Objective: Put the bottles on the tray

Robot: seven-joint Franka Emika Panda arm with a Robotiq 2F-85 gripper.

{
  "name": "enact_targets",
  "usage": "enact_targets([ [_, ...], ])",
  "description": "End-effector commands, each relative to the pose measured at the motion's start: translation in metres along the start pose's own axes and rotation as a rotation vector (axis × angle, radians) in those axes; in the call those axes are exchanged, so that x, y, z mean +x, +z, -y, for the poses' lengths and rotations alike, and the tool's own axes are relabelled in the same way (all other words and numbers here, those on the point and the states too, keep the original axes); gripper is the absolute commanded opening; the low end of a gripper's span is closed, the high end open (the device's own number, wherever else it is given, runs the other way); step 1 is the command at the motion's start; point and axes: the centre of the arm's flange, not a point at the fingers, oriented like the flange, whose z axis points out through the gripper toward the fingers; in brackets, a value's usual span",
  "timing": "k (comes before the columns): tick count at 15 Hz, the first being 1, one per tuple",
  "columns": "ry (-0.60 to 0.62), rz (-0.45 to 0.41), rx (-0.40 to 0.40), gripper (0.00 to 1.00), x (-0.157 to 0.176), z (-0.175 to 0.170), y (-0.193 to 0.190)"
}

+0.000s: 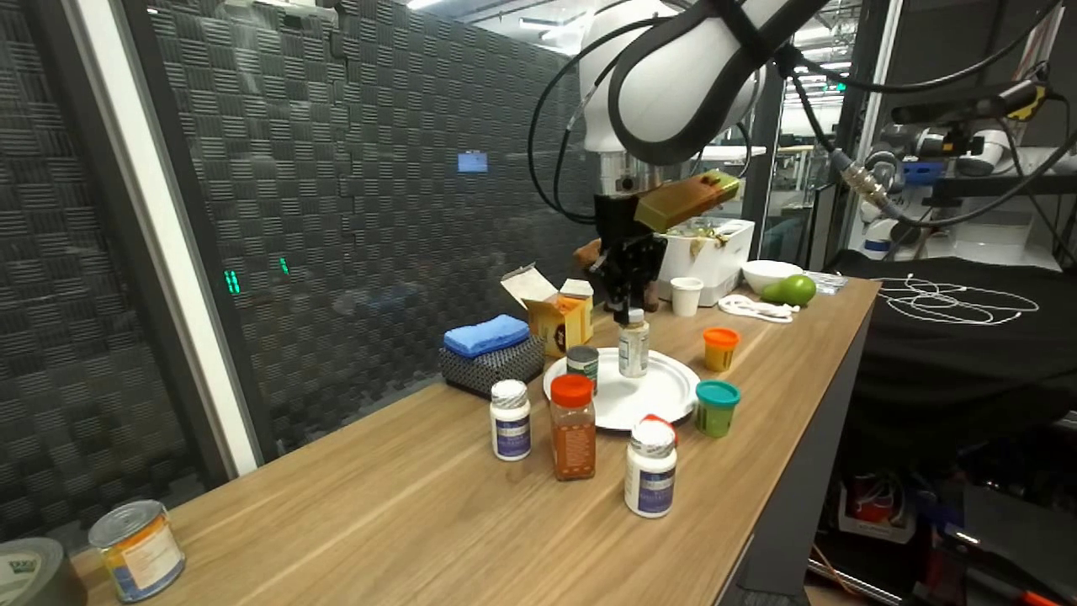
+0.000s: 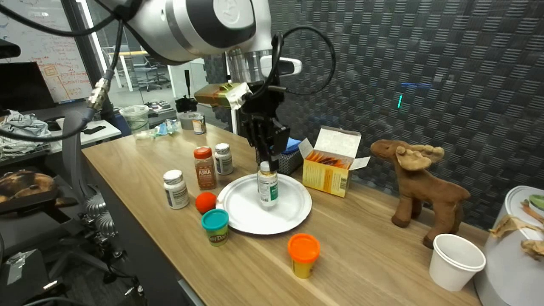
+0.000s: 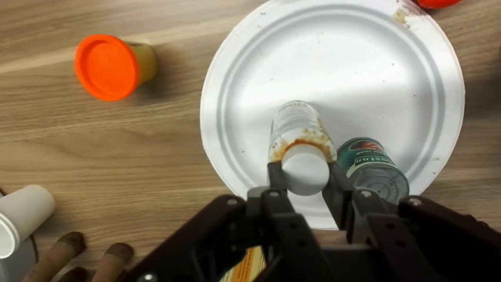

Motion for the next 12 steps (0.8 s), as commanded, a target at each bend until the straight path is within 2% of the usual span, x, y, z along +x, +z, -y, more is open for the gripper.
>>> enact_targets([
  [1,0.039,0.004,0.05,0.09,0.035,0.002,0.001],
  [4,0.076,0.01,0.093,0.08,0.046,0.005,0.006],
  [12,0.121,-0.017,0.07,0.08,0.062,-0.006,0.016],
])
